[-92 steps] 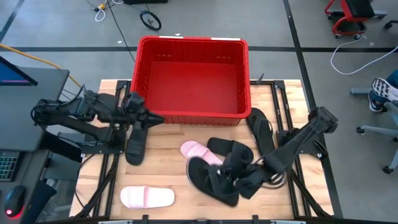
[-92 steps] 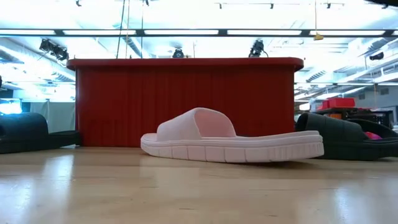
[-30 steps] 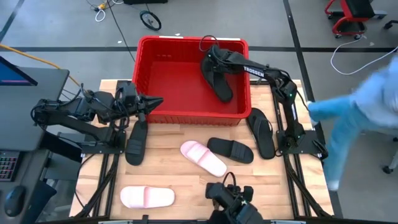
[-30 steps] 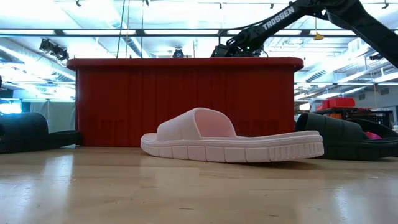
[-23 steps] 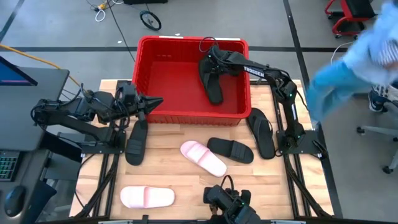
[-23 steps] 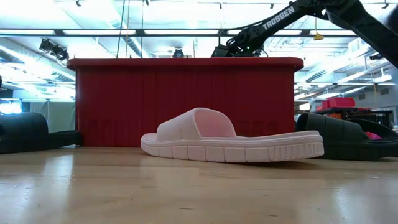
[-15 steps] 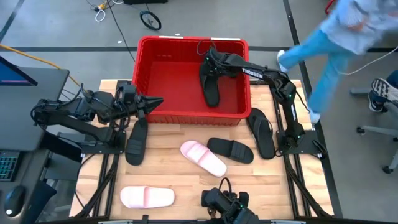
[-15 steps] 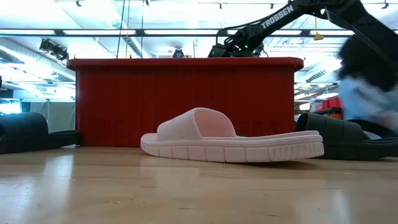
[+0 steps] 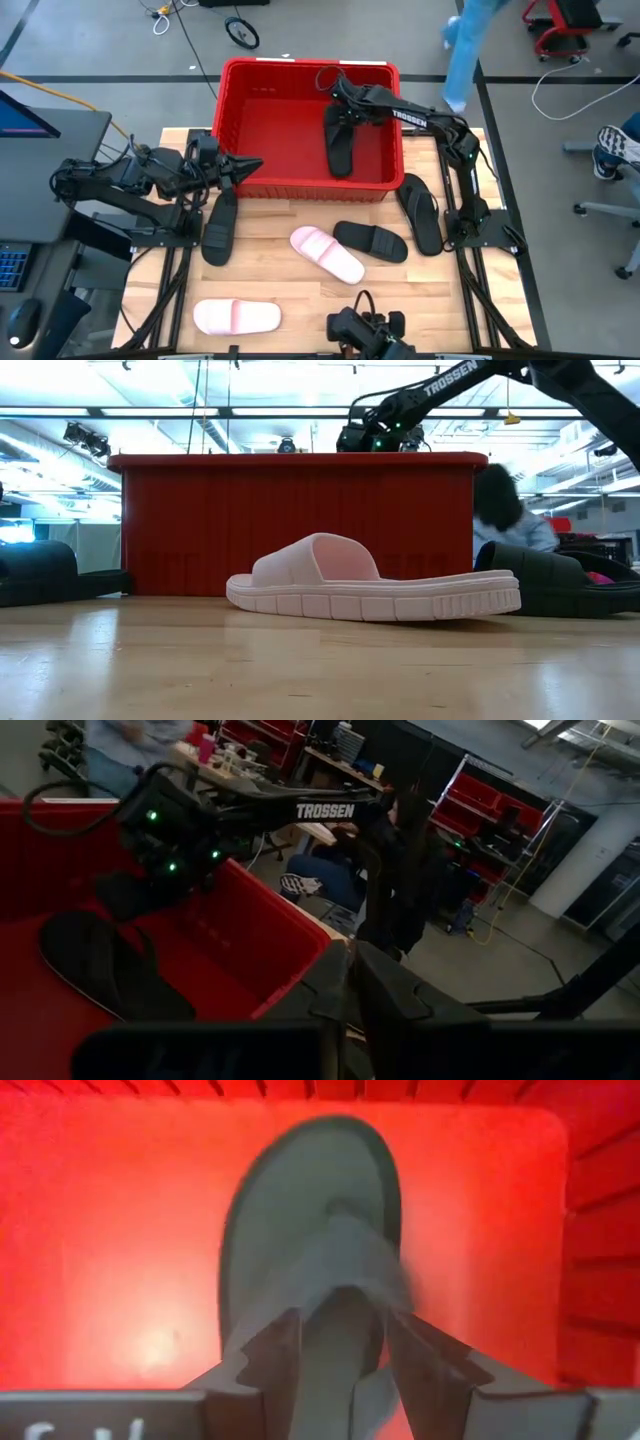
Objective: Pick and place slides into bin
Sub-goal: Put the bottom black slipper into the red bin, then put the black slipper into the red bin
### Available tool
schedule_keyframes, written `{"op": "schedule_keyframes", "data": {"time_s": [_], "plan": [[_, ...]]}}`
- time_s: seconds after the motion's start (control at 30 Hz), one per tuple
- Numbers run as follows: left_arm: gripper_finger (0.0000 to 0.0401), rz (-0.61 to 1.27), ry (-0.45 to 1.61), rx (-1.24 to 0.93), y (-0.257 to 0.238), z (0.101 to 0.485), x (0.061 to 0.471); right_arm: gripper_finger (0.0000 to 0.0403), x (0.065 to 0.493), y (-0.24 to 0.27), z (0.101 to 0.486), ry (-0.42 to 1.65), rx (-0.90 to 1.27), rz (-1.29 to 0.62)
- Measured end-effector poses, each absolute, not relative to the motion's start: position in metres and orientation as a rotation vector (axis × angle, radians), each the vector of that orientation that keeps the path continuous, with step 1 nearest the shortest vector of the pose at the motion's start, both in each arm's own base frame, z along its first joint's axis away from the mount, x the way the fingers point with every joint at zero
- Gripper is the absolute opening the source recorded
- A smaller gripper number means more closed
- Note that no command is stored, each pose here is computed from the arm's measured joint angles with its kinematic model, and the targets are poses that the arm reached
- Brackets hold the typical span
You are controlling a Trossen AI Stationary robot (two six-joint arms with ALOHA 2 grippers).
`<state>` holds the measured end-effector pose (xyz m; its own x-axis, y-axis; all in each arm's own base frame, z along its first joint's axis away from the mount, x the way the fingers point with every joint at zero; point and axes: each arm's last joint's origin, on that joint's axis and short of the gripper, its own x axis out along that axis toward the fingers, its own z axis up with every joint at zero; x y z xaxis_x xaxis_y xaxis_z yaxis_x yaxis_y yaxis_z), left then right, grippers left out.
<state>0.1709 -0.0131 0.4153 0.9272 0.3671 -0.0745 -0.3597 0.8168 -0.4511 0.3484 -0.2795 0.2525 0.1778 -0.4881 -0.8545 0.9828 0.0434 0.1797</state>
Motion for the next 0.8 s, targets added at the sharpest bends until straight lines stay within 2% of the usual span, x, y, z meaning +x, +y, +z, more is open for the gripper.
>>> {"op": "schedule_keyframes", "data": {"time_s": [0.23, 0.37, 0.57, 0.7, 0.8], "plan": [[0.0027, 0.387, -0.016, -0.477, -0.013, 0.415, 0.171, 0.0155, 0.339, -0.274, 0.282, 0.656, 0.843, -1.235], [0.0021, 0.387, -0.016, -0.476, -0.013, 0.415, 0.171, 0.0155, 0.331, -0.257, 0.318, 0.695, 0.711, -1.020], [0.0028, 0.388, -0.016, -0.476, -0.013, 0.415, 0.171, 0.0153, 0.306, -0.177, 0.398, 0.666, 0.582, -0.586], [0.0032, 0.388, -0.016, -0.476, -0.013, 0.415, 0.171, 0.0153, 0.271, -0.110, 0.434, 0.714, 0.530, -0.467], [0.0030, 0.388, -0.016, -0.477, -0.013, 0.415, 0.171, 0.0154, 0.250, -0.063, 0.438, 0.824, 0.524, -0.511]]}}
